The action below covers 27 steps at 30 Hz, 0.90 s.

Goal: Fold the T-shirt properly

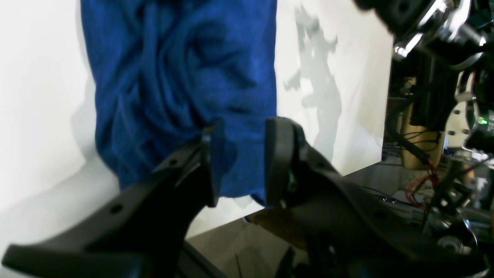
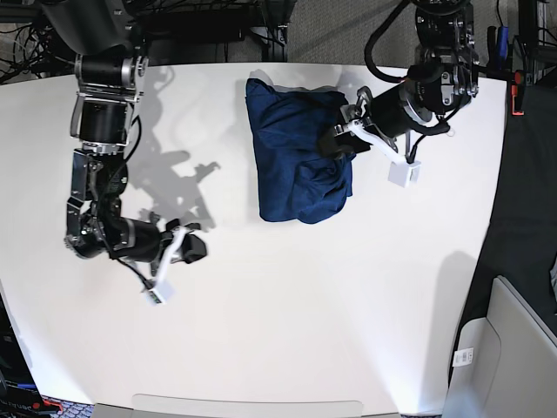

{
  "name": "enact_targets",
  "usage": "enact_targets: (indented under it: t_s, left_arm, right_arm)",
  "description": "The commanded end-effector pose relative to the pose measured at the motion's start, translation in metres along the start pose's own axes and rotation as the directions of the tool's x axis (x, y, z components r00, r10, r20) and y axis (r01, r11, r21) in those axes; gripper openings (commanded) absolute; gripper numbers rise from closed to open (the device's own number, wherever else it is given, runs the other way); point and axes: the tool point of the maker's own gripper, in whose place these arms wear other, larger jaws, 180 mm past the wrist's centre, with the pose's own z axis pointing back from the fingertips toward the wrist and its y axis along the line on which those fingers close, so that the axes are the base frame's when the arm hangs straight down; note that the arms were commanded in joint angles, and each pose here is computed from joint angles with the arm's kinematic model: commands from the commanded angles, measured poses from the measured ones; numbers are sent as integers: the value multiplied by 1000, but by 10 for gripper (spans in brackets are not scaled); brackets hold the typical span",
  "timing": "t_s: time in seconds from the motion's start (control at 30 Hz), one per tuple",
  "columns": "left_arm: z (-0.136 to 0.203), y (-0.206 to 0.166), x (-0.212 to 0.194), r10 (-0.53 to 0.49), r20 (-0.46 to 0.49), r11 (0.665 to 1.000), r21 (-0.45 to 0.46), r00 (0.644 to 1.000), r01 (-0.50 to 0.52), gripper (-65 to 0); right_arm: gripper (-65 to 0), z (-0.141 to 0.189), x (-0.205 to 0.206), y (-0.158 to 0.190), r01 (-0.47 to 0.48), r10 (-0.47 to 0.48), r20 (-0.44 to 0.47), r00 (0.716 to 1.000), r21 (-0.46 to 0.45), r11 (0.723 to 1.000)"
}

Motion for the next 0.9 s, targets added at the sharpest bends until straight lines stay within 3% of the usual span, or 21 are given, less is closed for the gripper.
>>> enact_targets:
  t_s: [0.0,0.23,0.53,0.77,0.87]
  left_arm:
    - [0,-14,3,-13,7,999,-45,1000,14,-493]
    - [-12,-28,-34,-35,-95,996,-79,995,27,-504]
    - [-26,-10,-53,-235,-132,966,80,963,247,-504]
    - [-27,2,-42,-300,-95,936,164,949,313,-506]
    - [-26,10,-38,-326,-90,918,205,941,338,-543]
  right_arm:
    - [-595,6,23,3,-28,27,64,998,7,1000]
    - [-595,1,22,9,-23,22,66,998,22,999]
    - [-595,-1,25,15,-22,20,75,997,37,999]
    - [-595,-1,25,15,-22,19,76,997,38,999]
    - [-595,-1,25,15,-22,19,76,997,38,999]
